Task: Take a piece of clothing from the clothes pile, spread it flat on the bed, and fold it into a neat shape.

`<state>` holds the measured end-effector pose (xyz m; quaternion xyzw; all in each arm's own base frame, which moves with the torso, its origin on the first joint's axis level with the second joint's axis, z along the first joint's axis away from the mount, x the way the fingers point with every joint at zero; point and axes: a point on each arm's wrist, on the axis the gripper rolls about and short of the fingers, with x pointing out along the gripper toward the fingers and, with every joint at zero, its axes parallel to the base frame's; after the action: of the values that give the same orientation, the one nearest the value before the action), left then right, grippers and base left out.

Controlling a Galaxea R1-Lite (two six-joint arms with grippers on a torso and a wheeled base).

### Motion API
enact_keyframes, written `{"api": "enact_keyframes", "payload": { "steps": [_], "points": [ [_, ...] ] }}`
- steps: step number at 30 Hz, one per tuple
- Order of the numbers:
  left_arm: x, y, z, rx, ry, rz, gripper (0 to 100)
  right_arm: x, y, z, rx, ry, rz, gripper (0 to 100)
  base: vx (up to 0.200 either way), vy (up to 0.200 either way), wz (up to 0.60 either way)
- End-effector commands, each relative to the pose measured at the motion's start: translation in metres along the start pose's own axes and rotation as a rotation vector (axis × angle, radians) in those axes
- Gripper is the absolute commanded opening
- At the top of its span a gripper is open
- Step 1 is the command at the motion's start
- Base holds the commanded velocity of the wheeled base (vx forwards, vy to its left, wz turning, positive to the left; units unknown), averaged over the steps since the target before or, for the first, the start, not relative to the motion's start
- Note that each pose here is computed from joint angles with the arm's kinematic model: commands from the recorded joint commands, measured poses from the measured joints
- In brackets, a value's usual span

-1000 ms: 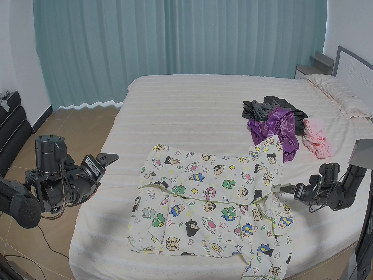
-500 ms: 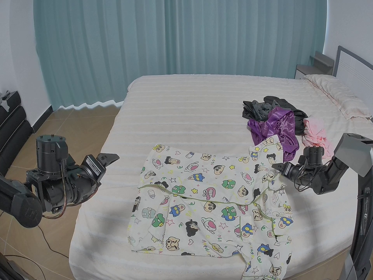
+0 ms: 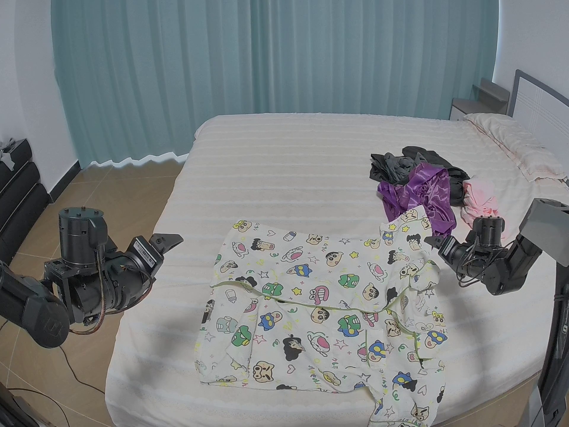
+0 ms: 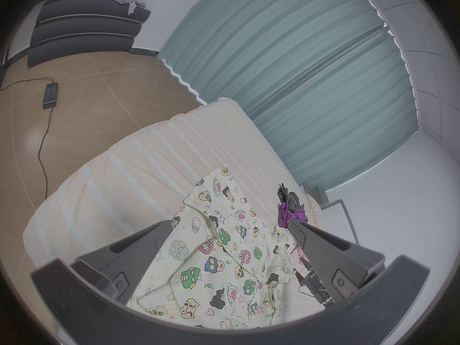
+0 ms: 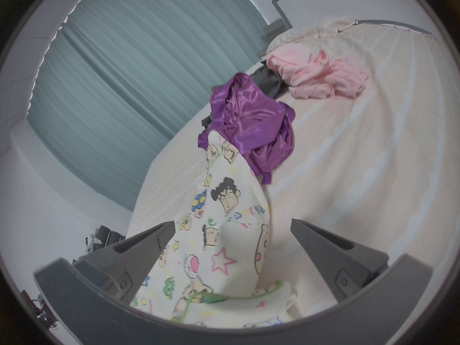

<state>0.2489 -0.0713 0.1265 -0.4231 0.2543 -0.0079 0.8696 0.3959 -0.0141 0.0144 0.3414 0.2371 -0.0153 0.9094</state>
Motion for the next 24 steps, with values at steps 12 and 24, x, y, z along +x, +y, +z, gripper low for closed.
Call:
{"api": "enact_keyframes", "payload": {
  "steps": [12, 24],
  "points": [
    [0.0, 0.001, -0.002, 0.004, 0.005, 0.003, 100, -0.063, 0.083, -0.073, -0.115, 0.229, 0.192, 100, 0.0, 0.0, 0.0],
    [0.002, 0.002, -0.002, -0.001, 0.008, 0.008, 100, -0.031, 0.071, -0.094, -0.119, 0.299, 0.132, 100, 0.0, 0.0, 0.0]
  ]
}}
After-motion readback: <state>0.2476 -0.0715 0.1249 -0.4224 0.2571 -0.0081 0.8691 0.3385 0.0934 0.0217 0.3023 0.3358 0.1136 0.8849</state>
